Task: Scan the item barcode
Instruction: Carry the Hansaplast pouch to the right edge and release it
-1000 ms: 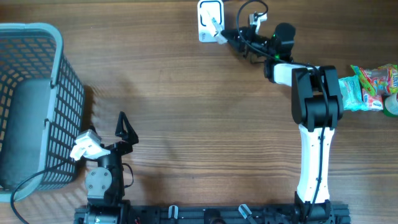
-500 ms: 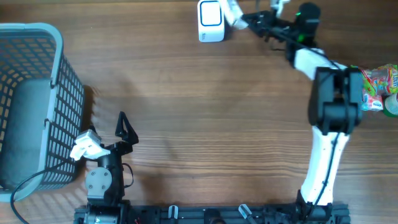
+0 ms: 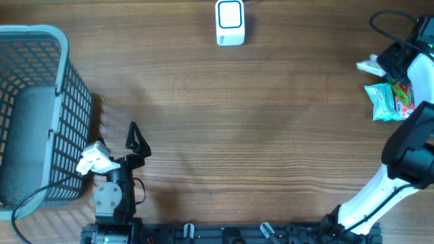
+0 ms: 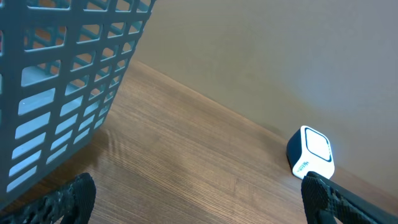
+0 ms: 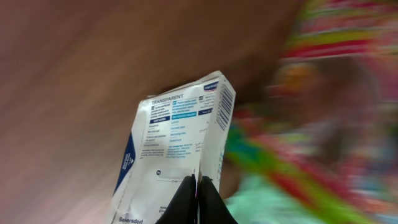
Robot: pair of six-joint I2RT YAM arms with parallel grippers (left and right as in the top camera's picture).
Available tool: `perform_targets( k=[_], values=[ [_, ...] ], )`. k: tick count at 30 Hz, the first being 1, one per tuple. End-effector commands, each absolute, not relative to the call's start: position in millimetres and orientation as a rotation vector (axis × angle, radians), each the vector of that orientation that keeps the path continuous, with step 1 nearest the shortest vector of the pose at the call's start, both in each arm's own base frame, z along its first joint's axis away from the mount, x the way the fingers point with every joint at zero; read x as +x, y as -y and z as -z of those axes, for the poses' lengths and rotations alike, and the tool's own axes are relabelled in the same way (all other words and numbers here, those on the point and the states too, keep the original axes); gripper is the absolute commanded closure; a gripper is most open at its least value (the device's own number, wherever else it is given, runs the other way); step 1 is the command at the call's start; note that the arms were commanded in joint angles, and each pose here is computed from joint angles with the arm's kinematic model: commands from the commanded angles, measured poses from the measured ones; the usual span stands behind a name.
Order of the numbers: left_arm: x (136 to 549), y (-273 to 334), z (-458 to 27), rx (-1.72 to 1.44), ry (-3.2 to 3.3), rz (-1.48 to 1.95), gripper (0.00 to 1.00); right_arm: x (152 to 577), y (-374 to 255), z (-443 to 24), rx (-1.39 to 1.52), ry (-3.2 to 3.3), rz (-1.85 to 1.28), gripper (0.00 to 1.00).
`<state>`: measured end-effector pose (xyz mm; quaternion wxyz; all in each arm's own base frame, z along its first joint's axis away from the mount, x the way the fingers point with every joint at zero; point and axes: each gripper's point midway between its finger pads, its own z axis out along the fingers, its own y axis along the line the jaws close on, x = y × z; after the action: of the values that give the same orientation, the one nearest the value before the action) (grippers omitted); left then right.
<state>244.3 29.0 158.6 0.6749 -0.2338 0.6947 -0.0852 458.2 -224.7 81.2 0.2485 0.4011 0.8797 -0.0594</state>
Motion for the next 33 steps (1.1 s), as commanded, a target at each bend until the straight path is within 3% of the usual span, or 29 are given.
perform_targets(
  k=[1, 5, 8, 10, 15, 20, 27, 30, 33],
  values=[
    [244, -29, -158, -0.528, -1.56, 0.194, 0.0, 435, 253, -81, 1.149, -2.376, 0.414, 0.0],
    [244, -29, -158, -0.528, -1.56, 0.194, 0.0, 440, 239, -134, 1.171, -2.293, 0.277, 0.0],
    [244, -29, -158, -0.528, -1.56, 0.195, 0.0, 435, 206, -244, 0.989, -2.146, 0.069, 0.0],
    [244, -29, -158, -0.528, -1.56, 0.194, 0.0, 415, 169, -312, 0.772, -2.089, -0.053, 0.0],
    [244, -29, -158, -0.528, -1.56, 0.194, 0.0, 340, 133, -419, 0.677, -1.86, -0.051, 0.0],
    [244, -29, -158, -0.528, -1.56, 0.194, 0.0, 303, 117, -456, 0.631, -1.758, -0.042, 0.0],
    [244, -29, -158, -0.528, -1.56, 0.195, 0.0, 303, 116, -449, 0.638, -1.784, -0.051, 0.0],
    [244, -29, -158, -0.528, -1.56, 0.195, 0.0, 307, 108, -434, 0.753, -1.798, -0.191, 0.0],
    [244, -29, -158, -0.528, -1.56, 0.194, 0.0, 301, 103, -458, 0.865, -1.604, -0.344, 0.0]
  ],
)
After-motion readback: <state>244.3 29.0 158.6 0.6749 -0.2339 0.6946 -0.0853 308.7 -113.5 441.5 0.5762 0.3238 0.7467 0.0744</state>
